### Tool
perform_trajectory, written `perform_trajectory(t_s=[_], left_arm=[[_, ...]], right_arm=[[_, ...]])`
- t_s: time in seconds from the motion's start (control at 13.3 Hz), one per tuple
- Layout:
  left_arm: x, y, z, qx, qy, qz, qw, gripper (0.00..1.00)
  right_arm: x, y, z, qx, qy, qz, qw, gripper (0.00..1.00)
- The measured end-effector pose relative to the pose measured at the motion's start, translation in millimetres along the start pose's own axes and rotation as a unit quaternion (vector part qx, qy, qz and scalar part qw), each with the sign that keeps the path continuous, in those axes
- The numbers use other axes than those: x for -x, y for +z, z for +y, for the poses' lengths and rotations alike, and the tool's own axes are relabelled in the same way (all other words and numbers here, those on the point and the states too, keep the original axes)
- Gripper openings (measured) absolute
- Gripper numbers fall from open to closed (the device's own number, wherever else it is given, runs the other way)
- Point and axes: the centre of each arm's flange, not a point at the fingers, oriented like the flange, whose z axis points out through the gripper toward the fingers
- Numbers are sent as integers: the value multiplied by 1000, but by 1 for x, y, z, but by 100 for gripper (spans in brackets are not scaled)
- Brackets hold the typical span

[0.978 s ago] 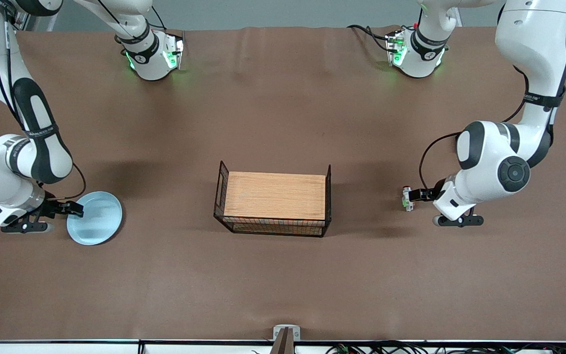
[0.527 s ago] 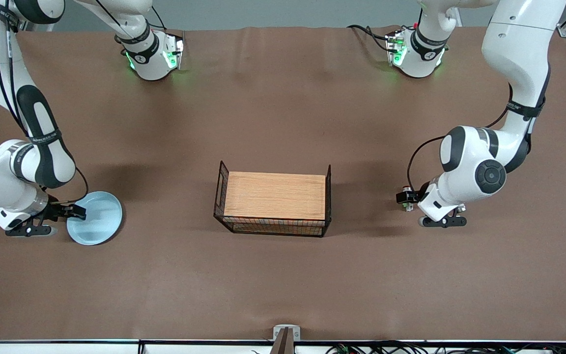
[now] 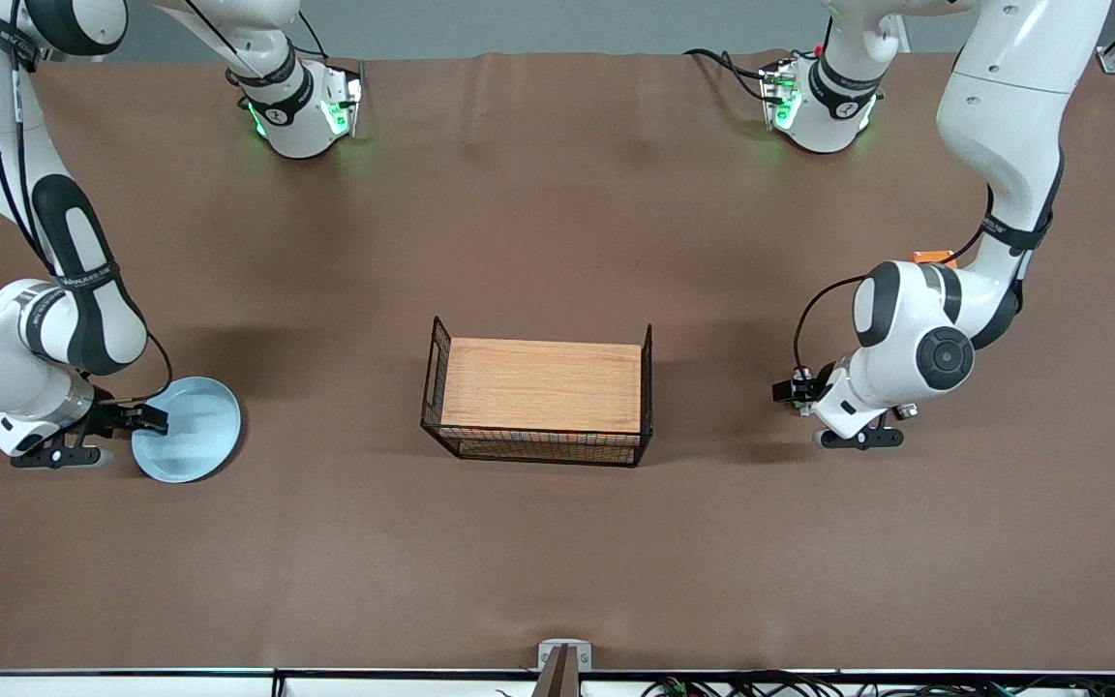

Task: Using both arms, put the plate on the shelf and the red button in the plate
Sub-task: 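Grasp the plate rim with the right gripper while the left gripper grasps the button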

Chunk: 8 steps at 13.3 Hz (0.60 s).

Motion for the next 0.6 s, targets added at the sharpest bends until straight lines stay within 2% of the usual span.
perform_trajectory(t_s=[0.15,0.3,0.38,0.53,0.6], left_arm=[[-1,6,-1,0,-1,0,1000,96],[-1,9,-2,0,-2,-1,1000,77],[-1,11,-2,-1,-1,-1,1000,77],[-1,12,-3,-1,-1,-1,1000,56],[-1,11,-3,-1,-1,0,1000,45]], right_arm=[[0,2,0,0,0,-1,1000,100],[0,3,0,-1,0,-2,1000,100],[0,4,0,-1,0,-3,1000,98],[1,5,0,-1,-8,-3,1000,96],[1,5,0,-2,-14,-4,1000,93]])
